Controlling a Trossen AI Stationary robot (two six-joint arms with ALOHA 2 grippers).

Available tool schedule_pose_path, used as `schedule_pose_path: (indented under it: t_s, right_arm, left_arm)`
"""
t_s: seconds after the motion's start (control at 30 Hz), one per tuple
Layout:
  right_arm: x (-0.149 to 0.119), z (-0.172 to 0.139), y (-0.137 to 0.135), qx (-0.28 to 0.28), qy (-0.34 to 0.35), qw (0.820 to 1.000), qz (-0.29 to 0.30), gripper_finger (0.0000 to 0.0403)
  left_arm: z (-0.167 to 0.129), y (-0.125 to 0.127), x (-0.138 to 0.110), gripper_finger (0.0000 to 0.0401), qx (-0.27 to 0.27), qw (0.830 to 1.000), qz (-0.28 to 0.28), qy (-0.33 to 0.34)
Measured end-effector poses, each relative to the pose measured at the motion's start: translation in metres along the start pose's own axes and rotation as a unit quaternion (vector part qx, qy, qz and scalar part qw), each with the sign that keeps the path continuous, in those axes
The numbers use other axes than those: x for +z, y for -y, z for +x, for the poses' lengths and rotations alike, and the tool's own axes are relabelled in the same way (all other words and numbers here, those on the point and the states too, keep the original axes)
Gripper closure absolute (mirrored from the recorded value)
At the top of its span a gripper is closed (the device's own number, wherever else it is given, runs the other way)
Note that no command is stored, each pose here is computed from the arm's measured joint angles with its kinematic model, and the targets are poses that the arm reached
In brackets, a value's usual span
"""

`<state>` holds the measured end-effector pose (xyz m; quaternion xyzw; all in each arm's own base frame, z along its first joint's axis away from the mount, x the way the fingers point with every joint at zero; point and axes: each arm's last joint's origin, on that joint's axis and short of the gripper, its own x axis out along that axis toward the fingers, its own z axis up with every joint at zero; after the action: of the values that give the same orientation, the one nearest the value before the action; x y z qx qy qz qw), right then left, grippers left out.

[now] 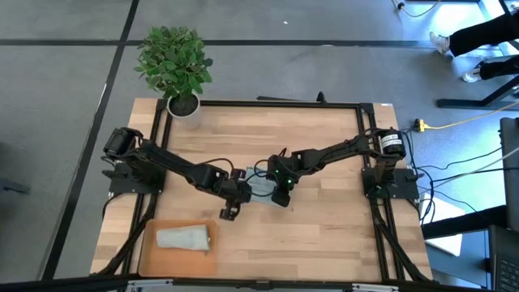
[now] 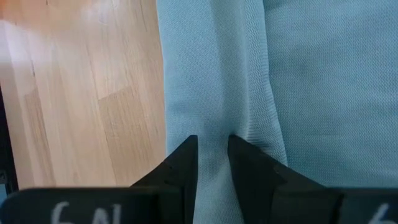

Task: Roll microfiber towels into tight, uniform cylinder then place into a basket
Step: Roll the blue microfiber towel

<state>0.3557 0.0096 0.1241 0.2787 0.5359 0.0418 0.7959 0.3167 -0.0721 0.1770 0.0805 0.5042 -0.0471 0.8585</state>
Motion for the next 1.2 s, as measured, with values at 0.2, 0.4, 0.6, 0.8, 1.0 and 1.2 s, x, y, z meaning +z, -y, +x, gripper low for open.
schedule_pose_path:
  t_s: [0.2,0.4,0.6,0.8,1.0,1.2]
  right_arm:
    - [0.000,0.000,0.000,0.000,0.000,1.000,0.000,0.0309]
    - [0.000,0.000,0.000,0.000,0.000,1.000,0.000,0.0309]
    - [0.000,0.000,0.000,0.002,0.001,1.000,0.000,0.0309]
    - [0.000,0.000,0.000,0.002,0.001,1.000,-0.001,0.0309]
    - [0.000,0.000,0.000,0.003,0.002,1.000,-0.007,0.0309]
    - [0.002,-0.002,-0.001,0.002,0.002,1.000,-0.013,0.0309]
  left_arm:
    - [0.000,-0.004,0.000,0.0287,0.017,1.000,-0.015,-0.001]
    - [0.007,-0.005,-0.002,0.0272,0.017,1.000,-0.012,-0.014]
    - [0.025,-0.004,-0.006,0.0274,0.034,0.999,0.014,-0.032]
    - [0.040,-0.003,-0.011,0.0275,0.048,0.997,0.018,-0.058]
    - [0.051,-0.001,-0.016,0.0281,0.036,0.996,0.016,-0.079]
    - [0.052,0.000,-0.017,0.0376,0.028,0.996,0.018,-0.087]
